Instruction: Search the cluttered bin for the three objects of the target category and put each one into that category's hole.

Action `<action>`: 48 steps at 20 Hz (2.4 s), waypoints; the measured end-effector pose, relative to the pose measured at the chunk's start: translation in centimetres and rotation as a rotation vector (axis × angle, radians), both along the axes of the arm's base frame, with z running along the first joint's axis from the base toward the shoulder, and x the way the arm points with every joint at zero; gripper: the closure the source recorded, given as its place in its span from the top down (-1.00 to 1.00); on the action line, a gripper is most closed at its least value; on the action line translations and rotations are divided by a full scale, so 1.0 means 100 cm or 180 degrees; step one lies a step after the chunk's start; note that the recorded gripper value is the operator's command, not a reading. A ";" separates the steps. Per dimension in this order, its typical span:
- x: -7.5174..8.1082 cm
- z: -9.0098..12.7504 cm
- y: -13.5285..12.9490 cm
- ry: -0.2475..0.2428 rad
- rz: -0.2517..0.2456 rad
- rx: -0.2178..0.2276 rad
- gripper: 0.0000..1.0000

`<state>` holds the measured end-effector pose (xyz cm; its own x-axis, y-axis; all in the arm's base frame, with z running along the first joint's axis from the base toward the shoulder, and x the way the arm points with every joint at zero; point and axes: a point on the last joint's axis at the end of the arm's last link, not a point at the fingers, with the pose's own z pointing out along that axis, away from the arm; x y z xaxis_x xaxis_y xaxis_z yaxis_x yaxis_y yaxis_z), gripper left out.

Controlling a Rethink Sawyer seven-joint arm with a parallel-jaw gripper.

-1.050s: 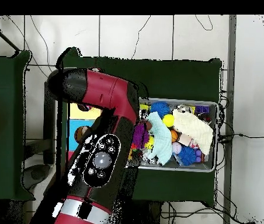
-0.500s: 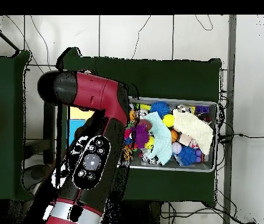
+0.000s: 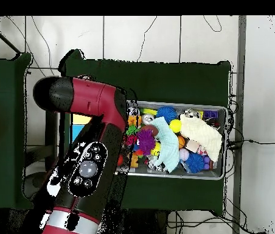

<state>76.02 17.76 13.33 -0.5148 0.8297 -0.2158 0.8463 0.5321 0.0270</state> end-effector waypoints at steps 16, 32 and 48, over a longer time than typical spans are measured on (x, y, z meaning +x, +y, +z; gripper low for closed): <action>-0.008 -0.011 -0.004 0.0072 -0.0027 -0.0012 -1.00; -0.025 -0.022 0.005 0.0146 -0.0017 -0.0032 -1.00; -0.034 -0.041 0.031 0.0199 0.0079 -0.0036 -1.00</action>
